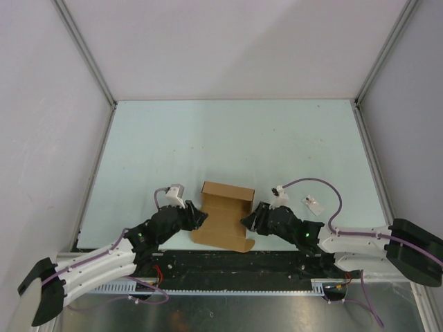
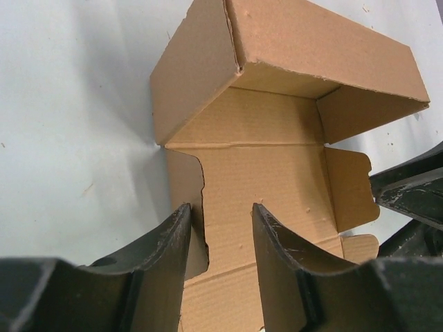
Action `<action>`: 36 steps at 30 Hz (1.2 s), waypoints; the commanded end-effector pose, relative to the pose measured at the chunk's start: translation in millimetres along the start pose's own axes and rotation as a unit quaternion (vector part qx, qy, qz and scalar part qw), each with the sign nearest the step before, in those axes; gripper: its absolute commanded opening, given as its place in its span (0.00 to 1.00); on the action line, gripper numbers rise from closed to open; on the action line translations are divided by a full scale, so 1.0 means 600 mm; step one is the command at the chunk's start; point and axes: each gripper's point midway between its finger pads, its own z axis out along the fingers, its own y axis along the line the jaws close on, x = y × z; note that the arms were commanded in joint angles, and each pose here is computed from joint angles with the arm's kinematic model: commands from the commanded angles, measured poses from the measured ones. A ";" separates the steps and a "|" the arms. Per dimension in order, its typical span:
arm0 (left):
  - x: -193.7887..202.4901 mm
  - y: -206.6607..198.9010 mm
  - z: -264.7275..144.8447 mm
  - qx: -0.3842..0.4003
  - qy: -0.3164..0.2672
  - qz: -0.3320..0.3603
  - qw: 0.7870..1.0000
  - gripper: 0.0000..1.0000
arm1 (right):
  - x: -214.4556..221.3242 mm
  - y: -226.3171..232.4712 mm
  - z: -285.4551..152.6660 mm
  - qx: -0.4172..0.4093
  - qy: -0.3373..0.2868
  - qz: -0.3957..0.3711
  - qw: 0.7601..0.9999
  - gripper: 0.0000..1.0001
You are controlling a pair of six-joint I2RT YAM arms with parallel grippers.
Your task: Fold the paper box
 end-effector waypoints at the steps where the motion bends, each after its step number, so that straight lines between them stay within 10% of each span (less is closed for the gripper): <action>1: -0.001 -0.015 0.001 0.025 -0.002 0.014 1.000 0.45 | -0.017 0.050 0.014 -0.037 -0.011 0.004 0.999 0.45; 36: 0.048 -0.009 0.020 0.033 0.054 0.039 0.997 0.55 | 0.019 0.015 0.054 -0.006 0.018 0.002 1.000 0.44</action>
